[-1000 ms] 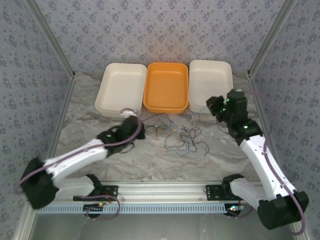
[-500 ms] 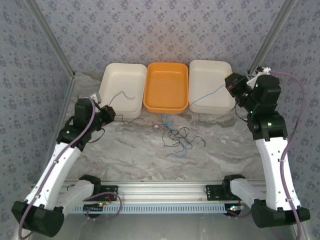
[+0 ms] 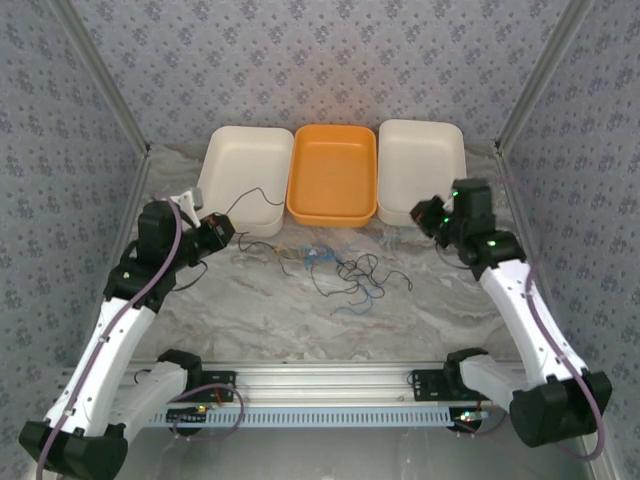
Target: Untangle the cables
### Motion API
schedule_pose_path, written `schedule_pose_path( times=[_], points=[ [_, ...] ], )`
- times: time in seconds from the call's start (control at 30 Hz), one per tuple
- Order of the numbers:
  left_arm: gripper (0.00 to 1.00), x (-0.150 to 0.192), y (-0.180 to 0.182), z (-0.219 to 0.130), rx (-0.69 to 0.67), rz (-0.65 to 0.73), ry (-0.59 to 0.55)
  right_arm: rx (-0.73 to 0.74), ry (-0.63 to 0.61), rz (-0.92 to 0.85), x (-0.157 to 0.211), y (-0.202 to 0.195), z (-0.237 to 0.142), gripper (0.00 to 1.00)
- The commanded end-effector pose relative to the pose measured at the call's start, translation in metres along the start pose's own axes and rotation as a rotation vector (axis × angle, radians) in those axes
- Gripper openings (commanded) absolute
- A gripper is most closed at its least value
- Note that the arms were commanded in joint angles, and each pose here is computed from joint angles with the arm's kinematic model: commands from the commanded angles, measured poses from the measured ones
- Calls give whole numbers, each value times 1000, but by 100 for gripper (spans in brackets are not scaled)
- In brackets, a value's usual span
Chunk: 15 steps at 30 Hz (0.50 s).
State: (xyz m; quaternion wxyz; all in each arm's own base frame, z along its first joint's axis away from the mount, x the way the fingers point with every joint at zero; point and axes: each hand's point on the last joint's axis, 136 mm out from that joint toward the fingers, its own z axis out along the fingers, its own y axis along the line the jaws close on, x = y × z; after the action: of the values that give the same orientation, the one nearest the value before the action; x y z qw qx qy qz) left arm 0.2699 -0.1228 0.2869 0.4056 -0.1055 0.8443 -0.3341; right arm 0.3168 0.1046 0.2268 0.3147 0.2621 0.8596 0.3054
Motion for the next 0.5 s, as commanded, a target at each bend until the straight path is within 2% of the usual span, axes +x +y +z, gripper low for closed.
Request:
schedule_pose_path(
  times=[0.0, 0.03, 0.1, 0.13, 0.17, 0.23, 0.37, 0.47],
  points=[
    [0, -22, -51, -17, 194, 31, -47, 105, 57, -8, 25, -35, 33, 0],
    [0, -24, -64, -19, 246, 43, -47, 121, 104, -13, 37, -42, 45, 1],
    [0, -22, -81, -18, 299, 65, -36, 108, 161, -51, 56, -42, 59, 24],
    [0, -20, -87, -16, 312, 78, -23, 63, 168, -92, 65, -33, 61, 39],
    [0, -17, -91, -12, 314, 91, -9, 6, 160, -148, 72, -17, 58, 50],
    [0, -11, -95, -4, 317, 111, 7, -84, 123, -267, 84, 13, 43, 60],
    [0, -12, -107, 0, 335, 134, -32, -227, 68, -460, 107, 63, 7, 62],
    [0, -7, -128, -2, 396, 177, -33, -262, 80, -539, 126, 83, -1, 55]
  ],
)
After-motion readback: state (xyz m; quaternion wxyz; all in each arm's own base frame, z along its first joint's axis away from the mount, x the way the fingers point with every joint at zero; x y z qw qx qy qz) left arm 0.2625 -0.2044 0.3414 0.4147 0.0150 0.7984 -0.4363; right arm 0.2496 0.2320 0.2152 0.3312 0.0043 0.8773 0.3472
